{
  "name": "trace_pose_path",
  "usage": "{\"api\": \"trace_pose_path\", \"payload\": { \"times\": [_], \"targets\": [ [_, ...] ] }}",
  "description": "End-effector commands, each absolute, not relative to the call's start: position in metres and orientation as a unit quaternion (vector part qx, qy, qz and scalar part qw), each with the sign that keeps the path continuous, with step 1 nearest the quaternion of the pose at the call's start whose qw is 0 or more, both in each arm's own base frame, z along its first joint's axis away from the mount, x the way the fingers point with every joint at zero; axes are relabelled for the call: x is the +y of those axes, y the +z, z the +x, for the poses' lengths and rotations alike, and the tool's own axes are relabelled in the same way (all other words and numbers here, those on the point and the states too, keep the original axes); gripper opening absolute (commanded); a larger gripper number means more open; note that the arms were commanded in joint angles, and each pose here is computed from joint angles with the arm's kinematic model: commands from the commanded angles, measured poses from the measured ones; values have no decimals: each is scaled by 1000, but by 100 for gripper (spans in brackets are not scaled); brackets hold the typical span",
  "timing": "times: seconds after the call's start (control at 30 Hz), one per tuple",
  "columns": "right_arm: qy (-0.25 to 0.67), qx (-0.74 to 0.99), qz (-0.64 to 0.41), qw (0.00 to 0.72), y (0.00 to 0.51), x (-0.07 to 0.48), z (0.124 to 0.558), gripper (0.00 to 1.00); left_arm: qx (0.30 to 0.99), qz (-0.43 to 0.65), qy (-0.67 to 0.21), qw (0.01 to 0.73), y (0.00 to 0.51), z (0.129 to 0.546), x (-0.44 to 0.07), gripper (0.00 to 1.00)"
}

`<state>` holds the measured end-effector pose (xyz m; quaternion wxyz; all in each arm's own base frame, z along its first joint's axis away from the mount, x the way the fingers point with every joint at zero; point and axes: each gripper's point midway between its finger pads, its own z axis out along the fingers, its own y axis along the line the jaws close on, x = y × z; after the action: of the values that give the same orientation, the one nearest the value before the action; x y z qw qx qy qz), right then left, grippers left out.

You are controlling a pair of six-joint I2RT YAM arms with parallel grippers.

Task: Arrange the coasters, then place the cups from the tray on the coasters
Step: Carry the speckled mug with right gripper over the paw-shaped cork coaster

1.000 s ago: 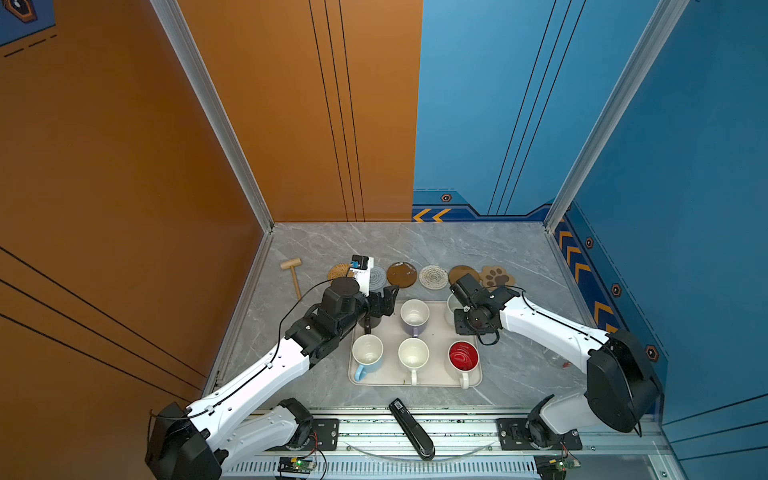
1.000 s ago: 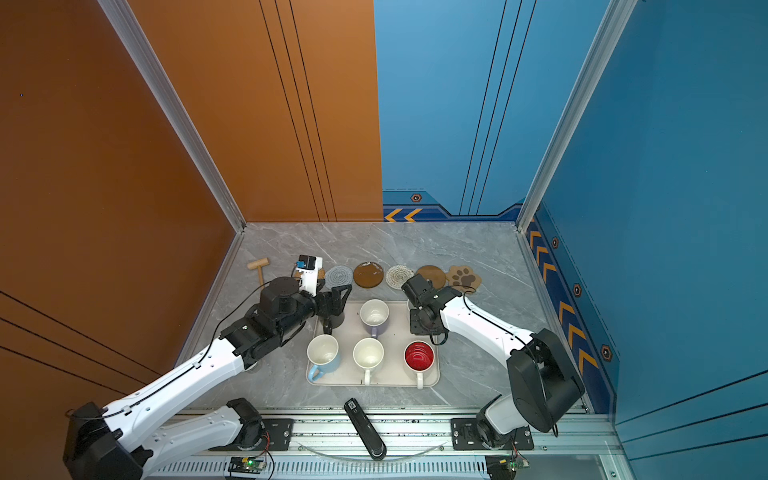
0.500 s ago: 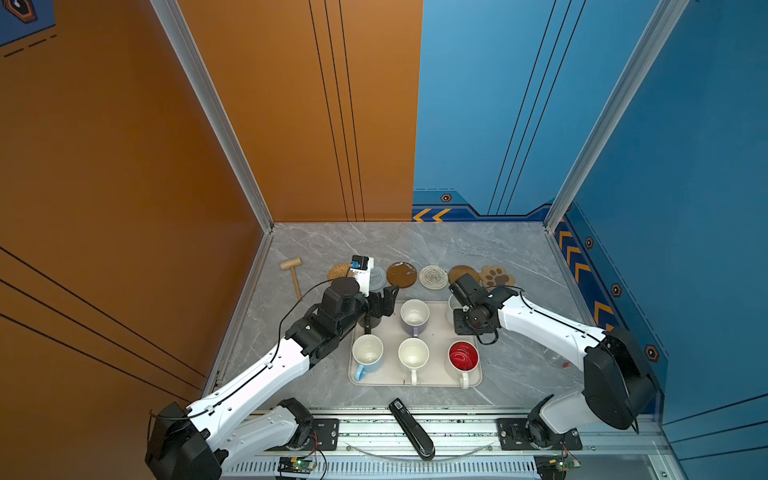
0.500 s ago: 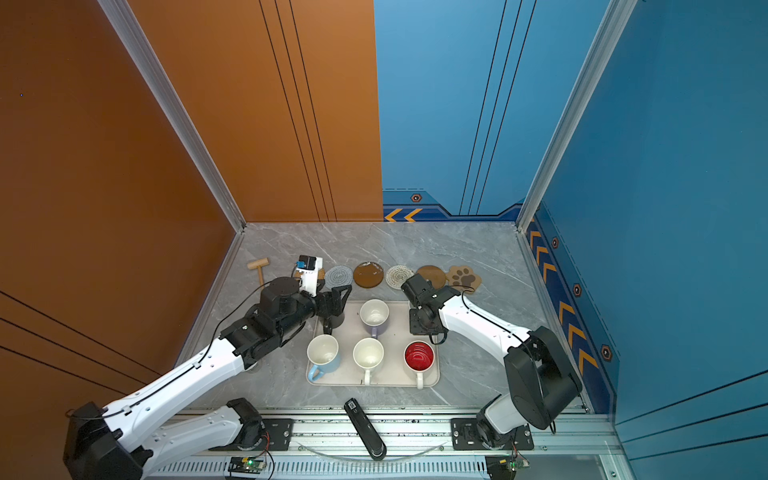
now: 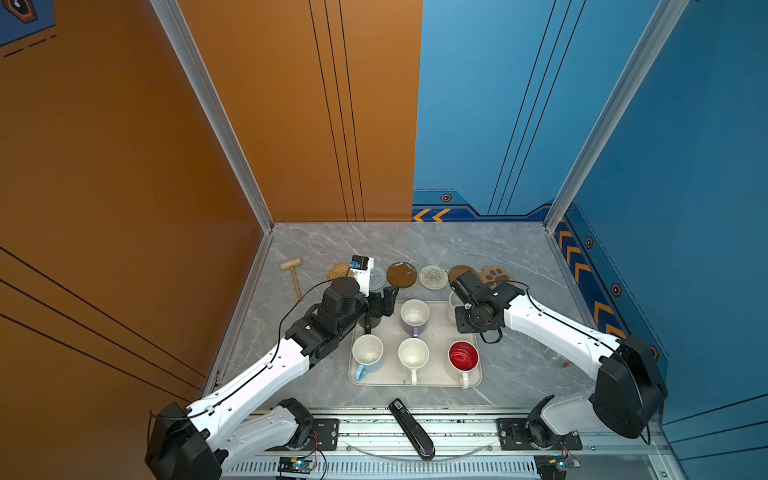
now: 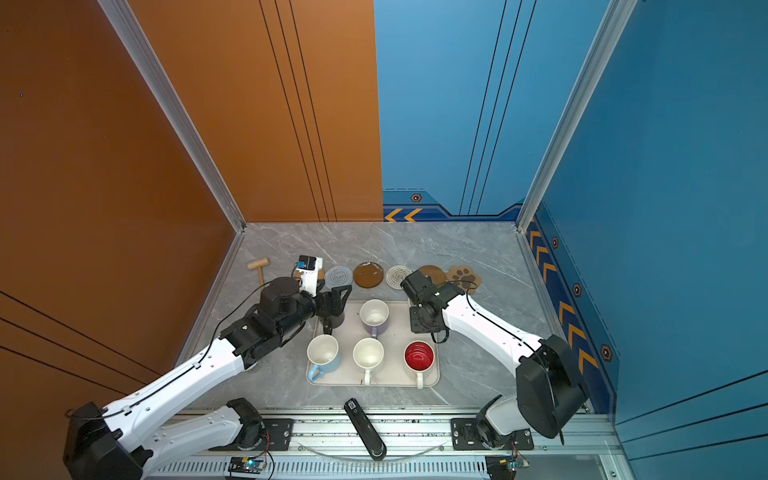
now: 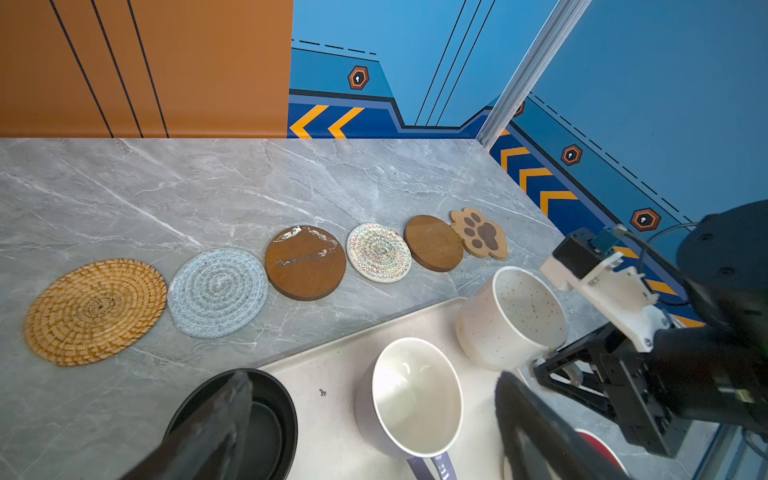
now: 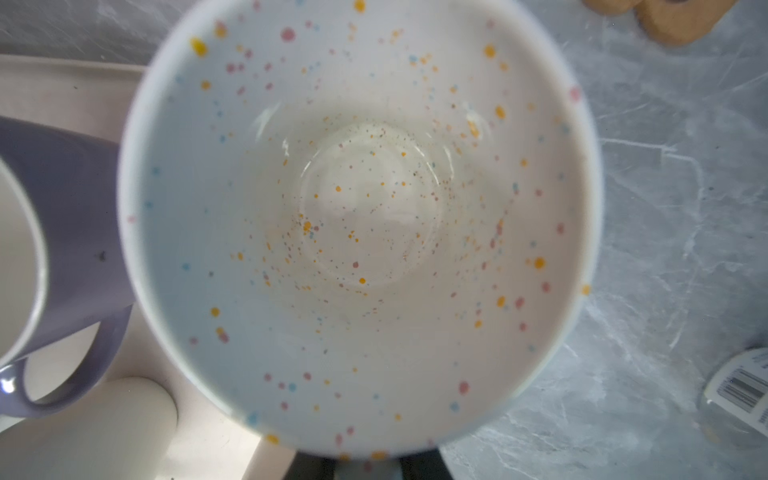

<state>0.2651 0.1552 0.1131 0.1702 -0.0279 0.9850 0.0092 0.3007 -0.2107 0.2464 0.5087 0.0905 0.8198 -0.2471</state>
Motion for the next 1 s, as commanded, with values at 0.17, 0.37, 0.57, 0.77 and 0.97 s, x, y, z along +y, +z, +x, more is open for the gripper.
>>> {"api": "trace_pose_path", "payload": {
  "times": [0.17,0.37,0.57,0.77,0.97],
  "targets": [
    [-25,968,-3,248,165,116,299,0,821,90,-241,510,244,299,-207,92],
    [-40,963,33,263,180,77,325,0,821,89,-237,513,246,300,-204,93],
    [-49,960,59,271,185,47,351,0,822,86,-232,513,247,303,-202,92],
    [-48,958,84,272,173,29,374,0,825,85,-228,511,246,304,-202,92],
    [-51,958,82,270,164,27,406,0,826,82,-227,509,246,309,-204,92]
  ]
}}
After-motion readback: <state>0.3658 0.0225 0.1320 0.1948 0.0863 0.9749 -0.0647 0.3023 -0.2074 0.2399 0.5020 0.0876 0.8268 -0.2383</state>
